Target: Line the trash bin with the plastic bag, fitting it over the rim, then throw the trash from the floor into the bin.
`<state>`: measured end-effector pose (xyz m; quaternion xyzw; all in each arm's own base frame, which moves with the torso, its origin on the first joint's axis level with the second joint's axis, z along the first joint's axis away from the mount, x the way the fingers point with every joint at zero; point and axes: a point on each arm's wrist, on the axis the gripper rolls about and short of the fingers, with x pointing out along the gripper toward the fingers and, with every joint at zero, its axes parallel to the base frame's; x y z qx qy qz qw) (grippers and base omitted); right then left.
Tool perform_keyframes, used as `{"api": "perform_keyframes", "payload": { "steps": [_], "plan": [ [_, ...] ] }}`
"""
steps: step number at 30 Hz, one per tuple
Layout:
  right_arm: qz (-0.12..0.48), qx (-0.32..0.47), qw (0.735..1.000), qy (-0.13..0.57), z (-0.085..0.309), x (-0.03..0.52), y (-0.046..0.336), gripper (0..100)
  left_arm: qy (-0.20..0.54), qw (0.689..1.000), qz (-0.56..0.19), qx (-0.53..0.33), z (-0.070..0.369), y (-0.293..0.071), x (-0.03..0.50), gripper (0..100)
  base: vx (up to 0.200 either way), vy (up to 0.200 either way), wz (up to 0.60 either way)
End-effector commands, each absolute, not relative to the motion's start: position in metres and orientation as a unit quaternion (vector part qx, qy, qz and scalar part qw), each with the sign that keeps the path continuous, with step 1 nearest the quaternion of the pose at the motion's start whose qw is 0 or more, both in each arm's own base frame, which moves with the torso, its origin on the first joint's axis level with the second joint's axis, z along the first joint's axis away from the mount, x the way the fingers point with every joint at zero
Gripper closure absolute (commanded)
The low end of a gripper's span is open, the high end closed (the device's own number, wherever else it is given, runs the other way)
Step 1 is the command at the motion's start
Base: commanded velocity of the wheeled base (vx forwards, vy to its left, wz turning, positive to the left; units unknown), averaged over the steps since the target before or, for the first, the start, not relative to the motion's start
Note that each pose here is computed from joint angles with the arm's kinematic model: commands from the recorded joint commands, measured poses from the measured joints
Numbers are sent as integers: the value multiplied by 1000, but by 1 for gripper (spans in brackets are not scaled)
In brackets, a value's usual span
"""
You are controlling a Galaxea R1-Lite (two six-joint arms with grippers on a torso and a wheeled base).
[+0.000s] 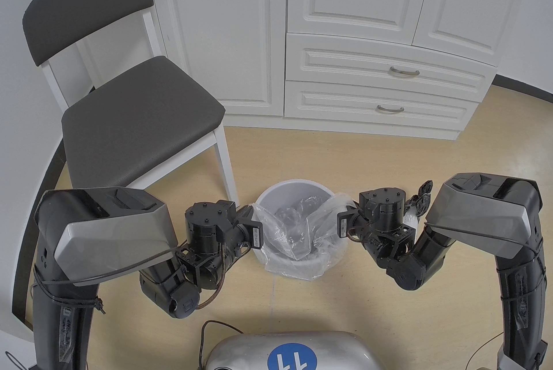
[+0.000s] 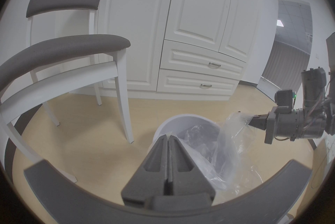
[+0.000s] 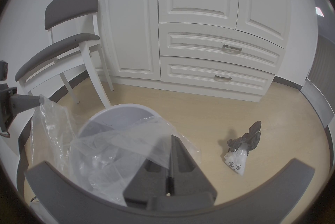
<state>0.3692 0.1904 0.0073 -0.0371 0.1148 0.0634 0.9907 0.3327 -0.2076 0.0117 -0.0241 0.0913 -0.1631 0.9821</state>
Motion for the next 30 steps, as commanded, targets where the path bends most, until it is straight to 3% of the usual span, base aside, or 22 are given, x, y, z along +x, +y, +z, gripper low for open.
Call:
{"api": "perform_keyframes", "payload": {
  "steps": [1, 18, 30],
  "plan": [
    [67, -40, 990, 114, 13, 364, 192, 100, 88, 982, -164, -27, 21, -208, 331, 100, 0, 0, 0],
    [51, -42, 990, 126, 9, 374, 183, 100, 91, 986, -140, -30, 16, -193, 346, 100, 0, 0, 0],
    [20, -35, 994, 99, 32, 386, 159, 100, 78, 990, -109, -35, 25, -172, 362, 100, 0, 0, 0]
  ]
}}
